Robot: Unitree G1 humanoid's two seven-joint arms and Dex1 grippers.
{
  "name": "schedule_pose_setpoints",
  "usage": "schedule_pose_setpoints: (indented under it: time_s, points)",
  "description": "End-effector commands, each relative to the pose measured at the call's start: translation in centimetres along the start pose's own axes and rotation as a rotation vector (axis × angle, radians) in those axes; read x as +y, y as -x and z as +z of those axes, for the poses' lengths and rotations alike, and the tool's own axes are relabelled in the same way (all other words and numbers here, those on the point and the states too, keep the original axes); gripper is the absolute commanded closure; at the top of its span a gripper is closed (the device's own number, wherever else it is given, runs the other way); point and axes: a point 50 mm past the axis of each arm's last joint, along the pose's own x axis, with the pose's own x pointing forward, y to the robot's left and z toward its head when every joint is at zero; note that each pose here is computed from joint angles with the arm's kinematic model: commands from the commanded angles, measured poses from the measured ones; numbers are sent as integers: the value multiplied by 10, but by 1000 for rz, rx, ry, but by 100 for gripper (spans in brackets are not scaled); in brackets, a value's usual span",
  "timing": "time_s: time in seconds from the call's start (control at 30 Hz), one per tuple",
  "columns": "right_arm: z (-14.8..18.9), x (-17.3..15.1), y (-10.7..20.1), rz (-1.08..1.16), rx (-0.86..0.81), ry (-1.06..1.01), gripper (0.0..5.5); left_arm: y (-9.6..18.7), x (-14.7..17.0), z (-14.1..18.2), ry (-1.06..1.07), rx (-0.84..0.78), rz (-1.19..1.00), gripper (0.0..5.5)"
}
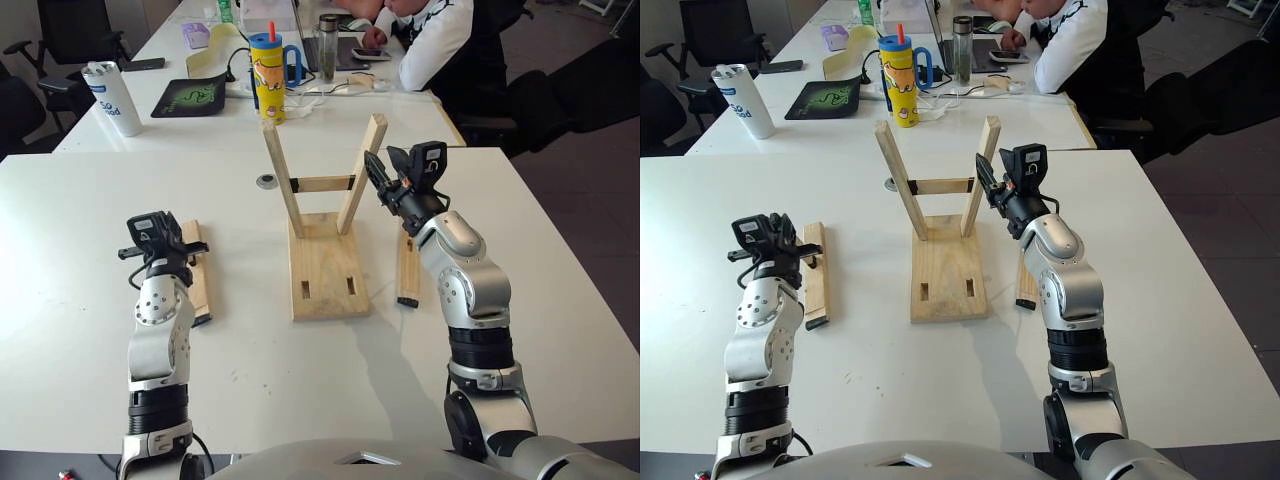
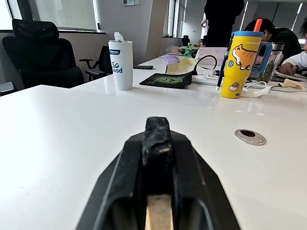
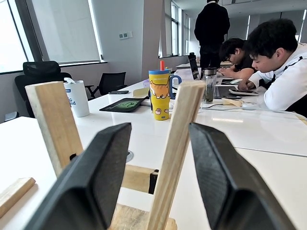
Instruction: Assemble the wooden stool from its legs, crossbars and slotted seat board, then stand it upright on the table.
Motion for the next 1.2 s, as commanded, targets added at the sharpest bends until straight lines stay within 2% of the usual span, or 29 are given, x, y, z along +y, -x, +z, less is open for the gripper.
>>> schedule_pose_setpoints:
  time_s: [0.03, 0.13, 0.2, 0.3, 0.33, 0.47, 0.57, 0.83, 1.07, 1.13, 1.2]
  points:
    - [3, 1, -2, 2, -7, 14, 329, 18, 9, -54, -79, 228, -32, 510]
    - [3, 1, -2, 4, -5, 14, 329, 18, 13, -57, -94, 223, -40, 510]
    - [3, 1, -2, 5, -5, 14, 329, 15, 13, -48, -89, 178, -41, 510]
    - [2, 1, -1, 5, -3, 14, 329, 7, 13, -26, -102, 79, -44, 510]
    - [2, 1, -1, 5, -3, 14, 329, 4, 13, -17, -108, 37, -43, 481]
    - [2, 1, -1, 7, -1, 12, 329, -3, 9, 19, -96, -118, -45, 427]
    - [1, 2, -2, 9, 1, 10, 329, -6, 3, 45, -104, -223, -74, 423]
    - [1, 2, -1, 2, -1, 7, 329, -10, -6, 94, -54, -371, -122, 423]
    - [3, 1, -2, 5, -1, 11, 329, -26, -6, 169, -20, -519, -216, 536]
    - [3, 1, -3, 7, -1, 11, 329, -32, -3, 165, -17, -470, -217, 548]
    - [3, 1, -2, 5, -1, 11, 329, -39, -2, 126, -77, -291, -221, 548]
